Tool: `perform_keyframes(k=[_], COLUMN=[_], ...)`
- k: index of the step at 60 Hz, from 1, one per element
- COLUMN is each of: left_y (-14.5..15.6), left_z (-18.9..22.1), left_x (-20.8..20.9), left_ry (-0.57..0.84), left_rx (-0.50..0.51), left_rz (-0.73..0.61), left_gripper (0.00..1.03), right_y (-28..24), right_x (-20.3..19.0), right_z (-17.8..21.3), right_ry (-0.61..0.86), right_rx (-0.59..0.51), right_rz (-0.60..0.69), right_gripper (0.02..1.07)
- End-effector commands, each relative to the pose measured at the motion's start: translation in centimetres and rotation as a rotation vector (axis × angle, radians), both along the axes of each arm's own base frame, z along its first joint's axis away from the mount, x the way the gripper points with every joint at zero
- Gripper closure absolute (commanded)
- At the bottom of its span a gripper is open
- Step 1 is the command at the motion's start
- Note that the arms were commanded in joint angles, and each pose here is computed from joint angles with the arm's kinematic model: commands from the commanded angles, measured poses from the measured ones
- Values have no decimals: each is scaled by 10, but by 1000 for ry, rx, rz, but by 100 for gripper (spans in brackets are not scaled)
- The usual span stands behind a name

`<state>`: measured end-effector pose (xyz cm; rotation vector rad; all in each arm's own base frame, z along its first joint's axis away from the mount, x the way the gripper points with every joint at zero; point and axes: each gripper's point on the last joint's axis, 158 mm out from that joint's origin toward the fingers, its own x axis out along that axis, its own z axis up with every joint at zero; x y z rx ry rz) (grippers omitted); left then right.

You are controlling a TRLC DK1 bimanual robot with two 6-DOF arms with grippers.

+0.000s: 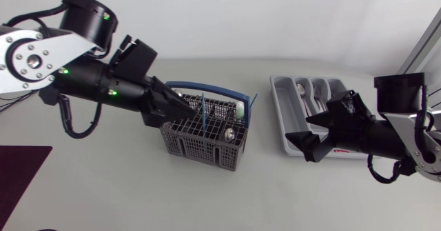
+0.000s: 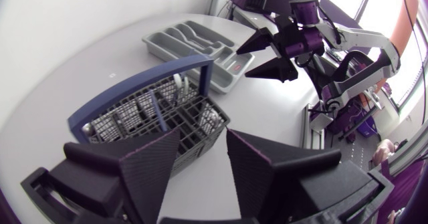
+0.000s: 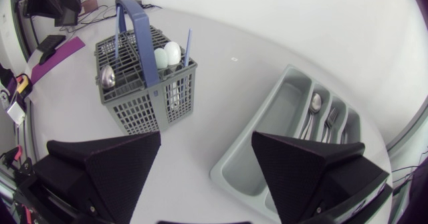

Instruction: Unload the cutlery basket into the drawer organizer.

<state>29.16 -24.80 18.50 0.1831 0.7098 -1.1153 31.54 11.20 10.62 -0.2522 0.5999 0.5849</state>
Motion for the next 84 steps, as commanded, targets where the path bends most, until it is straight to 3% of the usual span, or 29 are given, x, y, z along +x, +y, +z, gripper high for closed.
perform_keyframes(k=[1, 15, 27, 45, 61, 71, 84], left_y=[-26, -61, -44, -20, -16, -27, -29], left_z=[-2, -17, -19, -29, -54, -67, -74], left_x=[-6, -9, 1, 44, 59, 63, 67], left_ry=[52, 99, 32, -20, -38, -26, -36], left_rx=[-8, 16, 87, 165, 242, 254, 285], left_rz=[-48, -114, -30, 255, 323, 315, 330], left_gripper=[34, 34, 34, 34, 36, 45, 72], right_y=[-3, -2, 0, 0, 1, 5, 5], right_x=[-14, -35, -48, -54, -60, -62, -63], right_z=[-11, -10, -15, -12, -10, -10, -11], right_ry=[29, 30, 31, 20, 18, 20, 23], right_rx=[3, 31, 44, 65, 73, 77, 76], right_rz=[11, 32, 52, 61, 71, 82, 81], right_gripper=[6, 6, 6, 6, 6, 6, 6])
